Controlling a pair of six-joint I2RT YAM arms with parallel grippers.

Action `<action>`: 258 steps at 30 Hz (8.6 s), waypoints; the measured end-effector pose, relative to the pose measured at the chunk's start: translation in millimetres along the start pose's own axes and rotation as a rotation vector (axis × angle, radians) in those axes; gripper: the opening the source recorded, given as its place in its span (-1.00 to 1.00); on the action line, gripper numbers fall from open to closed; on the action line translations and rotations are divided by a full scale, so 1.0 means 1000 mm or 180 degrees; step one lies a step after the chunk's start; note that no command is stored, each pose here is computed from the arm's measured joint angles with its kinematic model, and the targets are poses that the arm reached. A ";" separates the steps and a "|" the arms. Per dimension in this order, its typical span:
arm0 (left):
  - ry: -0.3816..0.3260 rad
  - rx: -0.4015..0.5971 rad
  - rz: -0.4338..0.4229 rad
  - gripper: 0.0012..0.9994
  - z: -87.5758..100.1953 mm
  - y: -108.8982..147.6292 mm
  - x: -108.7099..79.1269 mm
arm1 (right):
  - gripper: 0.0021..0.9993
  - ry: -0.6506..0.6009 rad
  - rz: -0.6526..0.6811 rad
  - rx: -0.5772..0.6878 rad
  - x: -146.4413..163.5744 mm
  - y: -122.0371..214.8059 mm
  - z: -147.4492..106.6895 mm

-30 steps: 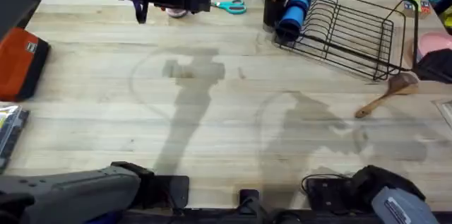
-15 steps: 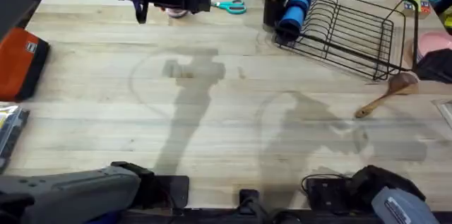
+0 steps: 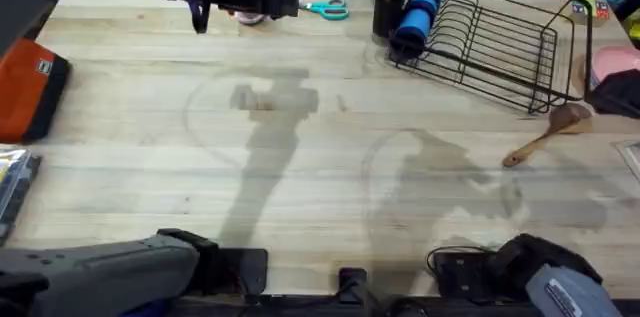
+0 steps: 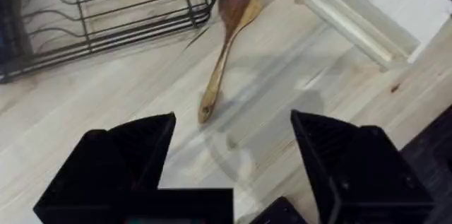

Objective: Pick up the spoon on the table one by one and put them onto the rack

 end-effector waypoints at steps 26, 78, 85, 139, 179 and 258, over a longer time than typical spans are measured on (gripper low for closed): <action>0.0000 0.0001 0.0000 0.99 0.000 0.000 0.000 | 0.99 -0.0194 -0.0167 -0.0066 0.006 -0.076 -0.024; 0.0000 0.0000 0.0001 0.99 0.000 0.000 0.000 | 0.99 -0.0033 -0.0305 0.0467 0.031 -0.203 -0.033; 0.0000 0.0002 0.0000 0.99 0.000 0.000 0.000 | 0.99 0.0006 -0.0298 0.0481 0.033 -0.212 -0.033; 0.0000 0.0001 0.0000 0.99 0.000 0.000 0.000 | -0.93 0.0077 -0.0297 0.0769 0.029 -0.199 -0.046; 0.0000 0.0001 0.0000 0.99 0.000 0.000 0.000 | -0.94 -0.0180 -0.0607 -0.0126 0.000 -0.125 -0.026; -0.0001 0.0003 0.0001 0.99 0.000 0.000 0.000 | -0.94 0.0310 0.3396 -0.3511 0.282 -0.091 0.051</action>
Point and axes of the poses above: each hand's point on the last joint's axis, 136 mm out from that joint toward the fingers, its own y axis back along the fingers, its own x axis along the line the jaws close on, z = x × y, the point moved 9 cm from there along y, back along the fingers, and after that the axes turned 3 degrees about y, right-handed, at the moved point
